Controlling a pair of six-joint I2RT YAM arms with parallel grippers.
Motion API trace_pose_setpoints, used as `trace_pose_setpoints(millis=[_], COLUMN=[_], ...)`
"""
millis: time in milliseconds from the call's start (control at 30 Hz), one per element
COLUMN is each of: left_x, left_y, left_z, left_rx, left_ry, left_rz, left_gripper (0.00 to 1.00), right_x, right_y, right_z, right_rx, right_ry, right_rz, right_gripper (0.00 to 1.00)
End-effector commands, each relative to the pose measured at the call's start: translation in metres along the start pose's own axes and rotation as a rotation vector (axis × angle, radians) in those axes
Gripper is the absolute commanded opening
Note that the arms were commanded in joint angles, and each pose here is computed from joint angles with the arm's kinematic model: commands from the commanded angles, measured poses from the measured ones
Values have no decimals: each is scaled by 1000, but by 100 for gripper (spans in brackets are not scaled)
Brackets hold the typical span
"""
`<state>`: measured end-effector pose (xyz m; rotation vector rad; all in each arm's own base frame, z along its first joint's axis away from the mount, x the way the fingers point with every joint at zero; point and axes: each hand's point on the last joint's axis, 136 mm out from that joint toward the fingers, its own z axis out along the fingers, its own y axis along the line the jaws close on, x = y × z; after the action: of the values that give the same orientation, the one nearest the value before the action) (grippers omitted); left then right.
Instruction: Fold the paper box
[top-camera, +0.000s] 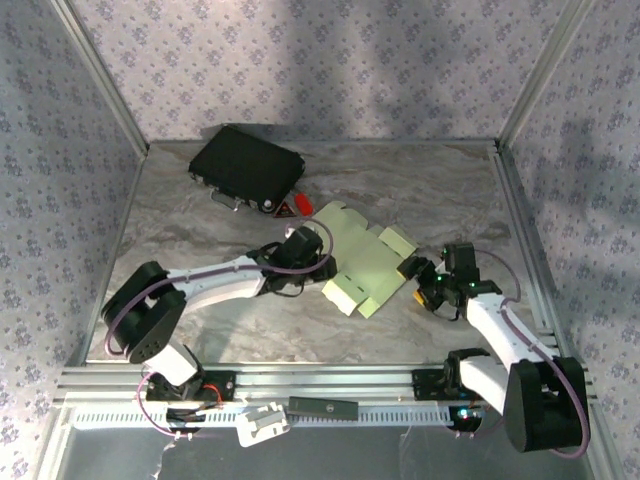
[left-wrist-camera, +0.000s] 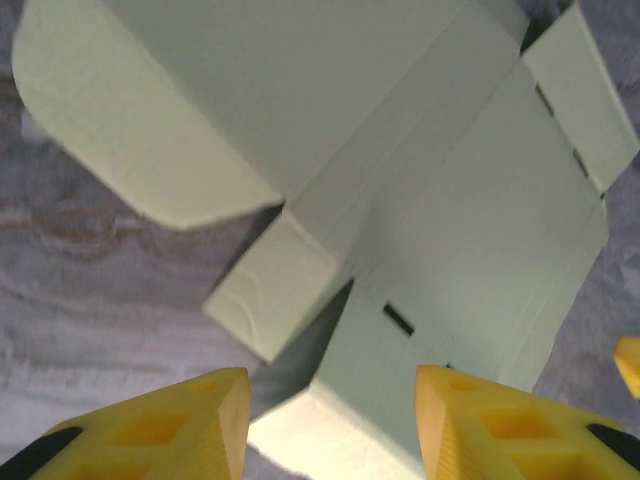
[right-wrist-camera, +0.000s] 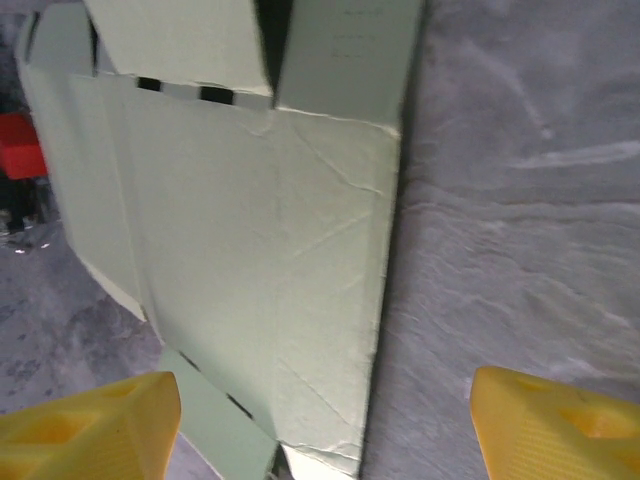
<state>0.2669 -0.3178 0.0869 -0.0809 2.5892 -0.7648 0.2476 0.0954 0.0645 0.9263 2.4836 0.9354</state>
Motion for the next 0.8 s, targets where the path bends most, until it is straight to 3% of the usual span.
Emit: trace_pose_setpoints(millis=[0,300,533,767], left_x=[-21,-54,-37,-23], left_y=[-1,19,28,33], left_z=[5,35,65,73], left_rx=[10,-40,-45,-55], left_ry=[-4,7,65,77], left_rz=[8,-8,-33,-35], left_gripper=[46,40,34,33], right_x=[-4,-4,-5,-7], right_y=[14,1,7,19], right_z=[4,22,34,39], right_rx=[-75,-63,-98,-159], right_ry=[2,28,59,69], right_rz=[-19,-8,-7,-28], right_gripper=[77,75,75,74])
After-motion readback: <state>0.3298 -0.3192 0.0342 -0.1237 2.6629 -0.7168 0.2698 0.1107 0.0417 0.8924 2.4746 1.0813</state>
